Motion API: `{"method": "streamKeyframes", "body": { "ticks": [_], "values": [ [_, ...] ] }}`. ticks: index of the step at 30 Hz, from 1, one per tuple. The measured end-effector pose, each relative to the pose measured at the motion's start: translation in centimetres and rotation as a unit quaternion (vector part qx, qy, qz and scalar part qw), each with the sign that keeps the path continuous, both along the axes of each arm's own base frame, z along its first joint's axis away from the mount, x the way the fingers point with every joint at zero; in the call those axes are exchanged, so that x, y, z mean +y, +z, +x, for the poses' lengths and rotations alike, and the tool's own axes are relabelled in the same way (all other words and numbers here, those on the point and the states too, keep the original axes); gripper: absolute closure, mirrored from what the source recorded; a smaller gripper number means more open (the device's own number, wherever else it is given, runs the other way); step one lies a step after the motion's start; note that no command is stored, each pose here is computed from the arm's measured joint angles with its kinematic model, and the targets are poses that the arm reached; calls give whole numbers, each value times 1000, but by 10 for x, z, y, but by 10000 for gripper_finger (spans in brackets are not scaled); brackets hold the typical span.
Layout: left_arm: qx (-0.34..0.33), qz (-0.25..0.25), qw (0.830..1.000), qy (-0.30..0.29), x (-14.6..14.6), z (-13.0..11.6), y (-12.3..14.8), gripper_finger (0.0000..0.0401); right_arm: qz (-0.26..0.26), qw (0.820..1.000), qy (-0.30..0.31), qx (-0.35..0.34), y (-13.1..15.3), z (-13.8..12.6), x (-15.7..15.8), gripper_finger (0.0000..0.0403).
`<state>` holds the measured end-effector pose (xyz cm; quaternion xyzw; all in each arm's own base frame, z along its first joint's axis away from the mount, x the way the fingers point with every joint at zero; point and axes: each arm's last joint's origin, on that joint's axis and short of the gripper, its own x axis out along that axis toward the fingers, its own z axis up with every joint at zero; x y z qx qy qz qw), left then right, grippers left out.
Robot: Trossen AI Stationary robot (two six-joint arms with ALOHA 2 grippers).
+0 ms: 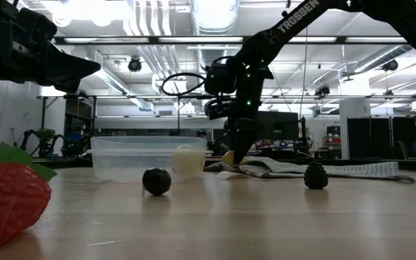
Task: Pick and placing Produce into tupperware
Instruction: Put the yellow lemon into the transparent bin
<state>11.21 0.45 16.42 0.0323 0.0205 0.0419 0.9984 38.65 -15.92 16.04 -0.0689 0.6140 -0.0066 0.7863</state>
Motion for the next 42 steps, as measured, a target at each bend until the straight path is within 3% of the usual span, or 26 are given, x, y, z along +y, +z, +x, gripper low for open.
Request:
{"method": "streamKeyframes", "body": {
  "ticks": [6, 15, 25, 30, 42],
  "values": [
    [3, 0, 1000, 0, 0, 0, 0, 401, -5, 1000, 5, 3, 0, 0, 0, 216],
    [3, 0, 1000, 0, 0, 0, 0, 401, -57, 998, 2, 3, 11, 7, 1, 214],
    [-5, 1, 1000, 0, 0, 0, 1, 401, -70, 997, -1, -34, 40, 7, 8, 214],
    [-4, 2, 1000, 0, 0, 0, 1, 401, -69, 996, 5, -61, 55, 11, 27, 214],
    [-4, 2, 1000, 0, 0, 0, 1, 401, -70, 983, 77, -151, 74, 36, 108, 214]
  ]
}}
